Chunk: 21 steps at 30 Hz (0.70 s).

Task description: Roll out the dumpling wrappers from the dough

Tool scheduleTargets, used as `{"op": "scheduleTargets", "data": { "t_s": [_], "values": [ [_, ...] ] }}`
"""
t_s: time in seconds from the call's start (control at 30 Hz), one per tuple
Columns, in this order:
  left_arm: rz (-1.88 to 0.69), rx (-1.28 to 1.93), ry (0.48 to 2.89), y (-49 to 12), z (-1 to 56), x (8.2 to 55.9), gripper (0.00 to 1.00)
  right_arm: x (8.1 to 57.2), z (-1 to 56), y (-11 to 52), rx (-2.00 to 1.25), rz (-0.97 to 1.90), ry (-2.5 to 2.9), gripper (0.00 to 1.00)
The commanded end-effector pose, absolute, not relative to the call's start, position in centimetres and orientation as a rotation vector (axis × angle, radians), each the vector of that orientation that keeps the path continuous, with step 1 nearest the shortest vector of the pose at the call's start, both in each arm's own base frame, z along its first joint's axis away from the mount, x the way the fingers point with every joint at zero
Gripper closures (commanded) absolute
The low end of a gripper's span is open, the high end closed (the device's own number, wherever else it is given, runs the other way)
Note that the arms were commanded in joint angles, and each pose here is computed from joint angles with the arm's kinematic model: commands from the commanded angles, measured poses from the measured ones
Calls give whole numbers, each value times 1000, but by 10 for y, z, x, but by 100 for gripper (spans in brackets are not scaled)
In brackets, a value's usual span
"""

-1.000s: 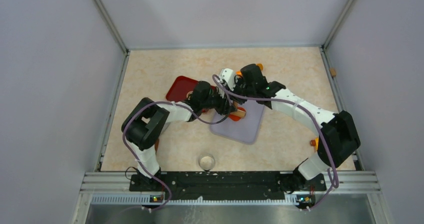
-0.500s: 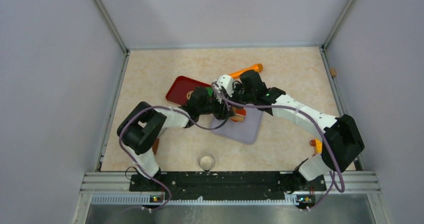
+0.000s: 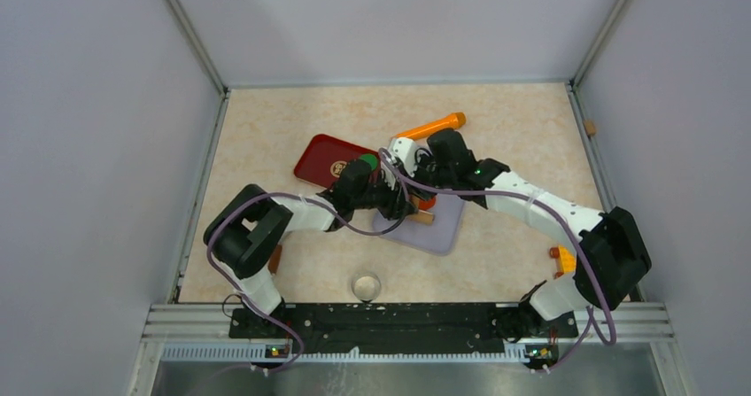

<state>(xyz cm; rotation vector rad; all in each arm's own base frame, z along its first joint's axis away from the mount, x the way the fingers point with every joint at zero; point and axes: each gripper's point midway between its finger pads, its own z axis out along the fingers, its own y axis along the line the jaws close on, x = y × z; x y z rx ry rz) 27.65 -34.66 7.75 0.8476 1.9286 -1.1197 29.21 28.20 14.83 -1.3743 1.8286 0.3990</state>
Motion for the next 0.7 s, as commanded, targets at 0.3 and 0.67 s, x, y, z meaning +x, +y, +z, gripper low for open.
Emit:
{"op": "scheduleTargets", "data": {
  "t_s": [0.3,0.67],
  "values": [
    [-1117,758,2039,-343,104,270,100,216,145,286,-1592,595,1956,100],
    [-1019,750,1874,-360,145,335,100,277,189,282,-1292,475,1938,100]
  ]
}}
